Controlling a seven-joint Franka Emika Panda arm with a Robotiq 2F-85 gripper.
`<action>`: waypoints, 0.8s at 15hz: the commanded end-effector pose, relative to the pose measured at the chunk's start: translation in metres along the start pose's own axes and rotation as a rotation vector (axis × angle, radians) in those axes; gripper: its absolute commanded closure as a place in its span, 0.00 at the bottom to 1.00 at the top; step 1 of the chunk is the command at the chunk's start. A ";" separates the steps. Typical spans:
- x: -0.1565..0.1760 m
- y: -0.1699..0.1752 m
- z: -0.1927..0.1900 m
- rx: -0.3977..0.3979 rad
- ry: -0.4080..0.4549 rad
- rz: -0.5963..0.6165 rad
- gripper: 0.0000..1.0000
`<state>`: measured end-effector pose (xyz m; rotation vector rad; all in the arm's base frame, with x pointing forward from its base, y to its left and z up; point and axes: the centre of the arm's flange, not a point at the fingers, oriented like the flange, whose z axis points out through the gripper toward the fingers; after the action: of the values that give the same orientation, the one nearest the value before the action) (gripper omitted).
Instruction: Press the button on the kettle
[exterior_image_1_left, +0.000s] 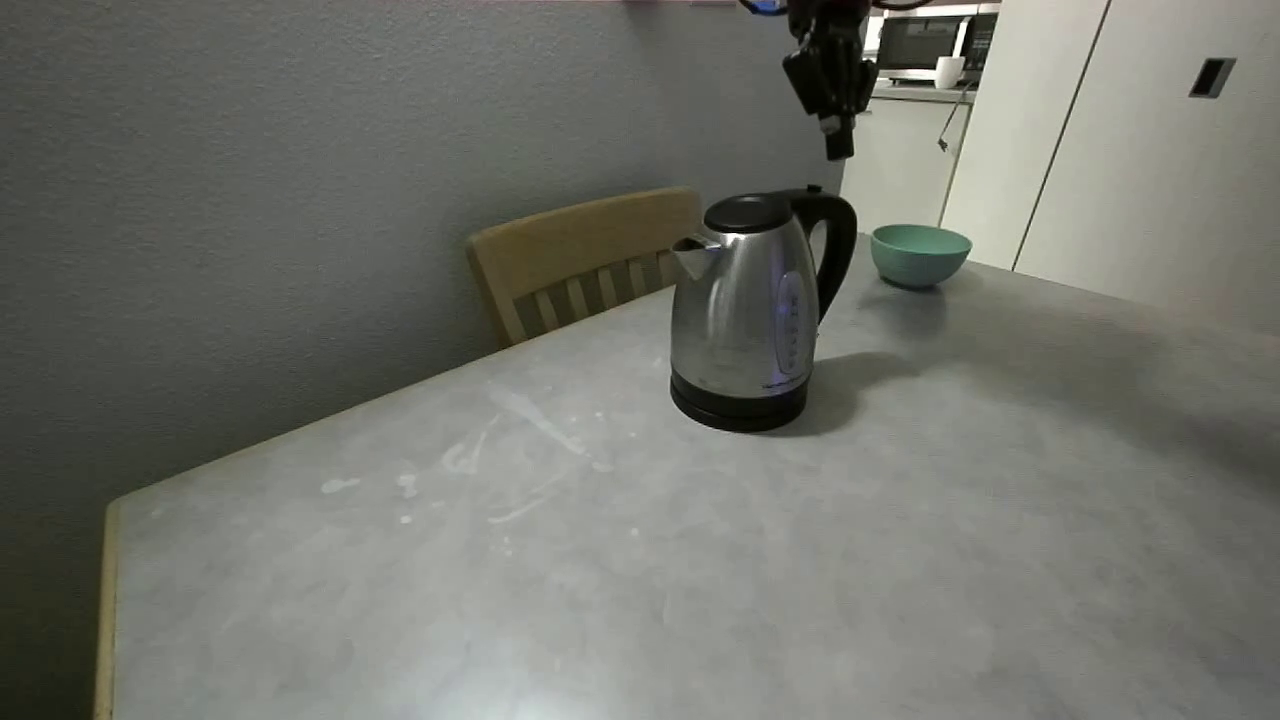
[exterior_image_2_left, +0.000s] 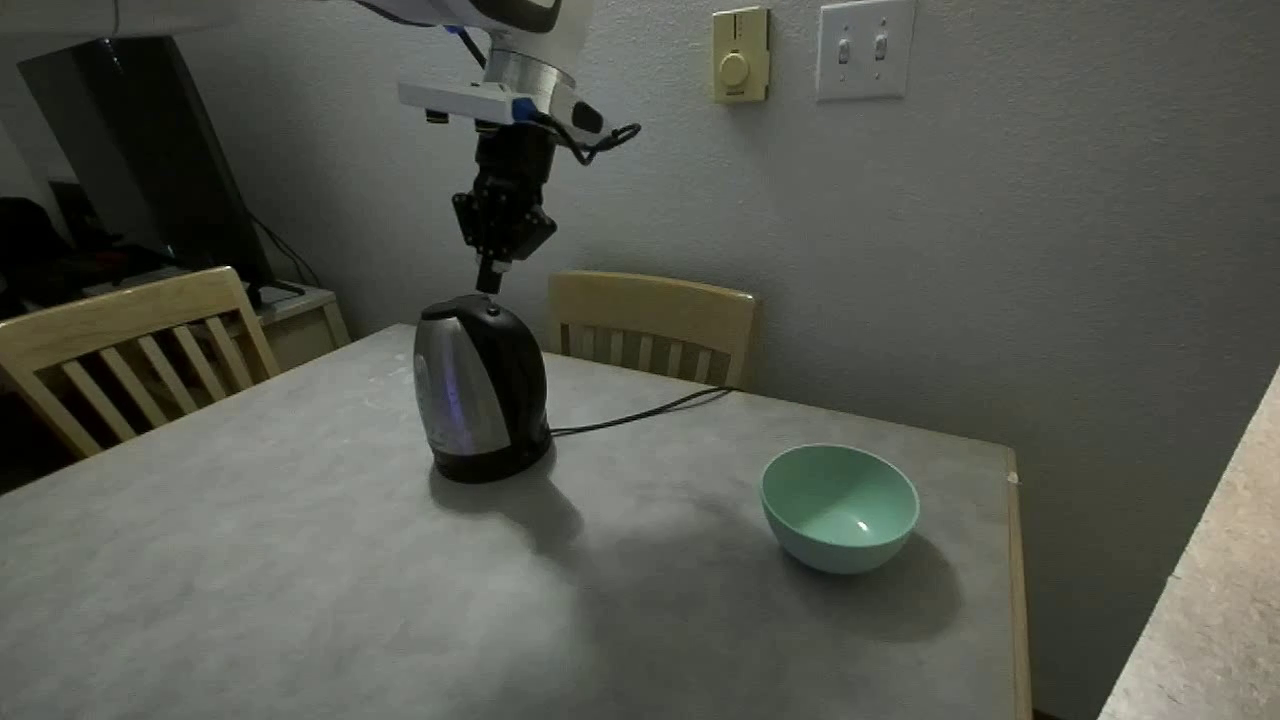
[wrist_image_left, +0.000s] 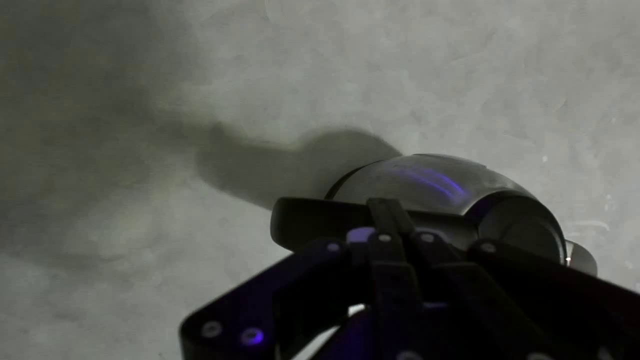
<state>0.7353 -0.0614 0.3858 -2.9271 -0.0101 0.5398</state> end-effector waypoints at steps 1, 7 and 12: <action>0.027 -0.006 -0.029 -0.034 0.002 -0.054 1.00; 0.000 -0.006 -0.001 -0.006 0.003 -0.025 0.99; 0.010 0.003 -0.003 -0.021 0.134 -0.051 1.00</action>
<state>0.7425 -0.0570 0.3896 -2.9464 -0.0486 0.4590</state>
